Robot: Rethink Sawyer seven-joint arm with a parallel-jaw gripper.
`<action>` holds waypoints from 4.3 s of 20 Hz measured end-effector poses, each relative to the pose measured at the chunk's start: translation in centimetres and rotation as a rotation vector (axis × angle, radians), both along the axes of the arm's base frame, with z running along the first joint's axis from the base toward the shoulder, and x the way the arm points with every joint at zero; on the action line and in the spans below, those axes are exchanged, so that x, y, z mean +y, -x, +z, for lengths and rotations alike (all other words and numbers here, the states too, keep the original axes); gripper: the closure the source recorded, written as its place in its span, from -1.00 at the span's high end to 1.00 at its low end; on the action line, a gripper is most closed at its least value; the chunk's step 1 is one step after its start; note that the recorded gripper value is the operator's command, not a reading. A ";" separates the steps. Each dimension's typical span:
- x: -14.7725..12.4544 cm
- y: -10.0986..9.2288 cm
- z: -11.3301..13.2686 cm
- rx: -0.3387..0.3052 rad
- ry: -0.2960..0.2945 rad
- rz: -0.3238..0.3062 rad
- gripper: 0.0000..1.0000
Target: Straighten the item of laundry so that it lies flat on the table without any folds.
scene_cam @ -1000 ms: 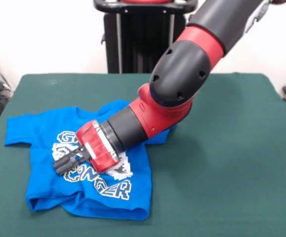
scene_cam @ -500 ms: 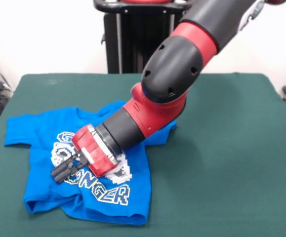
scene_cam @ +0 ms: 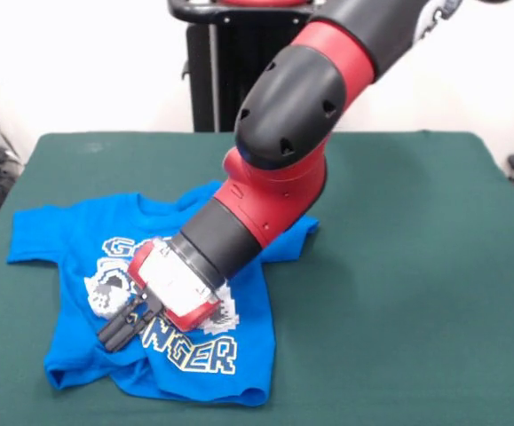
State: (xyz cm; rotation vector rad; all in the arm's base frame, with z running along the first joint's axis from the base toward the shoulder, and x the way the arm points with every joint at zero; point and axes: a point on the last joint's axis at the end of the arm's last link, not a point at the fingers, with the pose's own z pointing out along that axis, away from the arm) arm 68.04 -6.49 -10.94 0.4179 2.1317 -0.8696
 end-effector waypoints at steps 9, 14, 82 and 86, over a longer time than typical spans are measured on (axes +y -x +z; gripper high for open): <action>-1.3 -2.1 -0.5 -0.120 -0.068 -0.033 -1.00; -1.6 -2.3 -0.8 -0.132 -0.046 -0.023 -1.00; -4.1 -3.6 4.4 -0.012 -0.486 -0.253 -1.00; -2.4 -4.1 5.5 -0.020 -0.527 -0.275 -1.00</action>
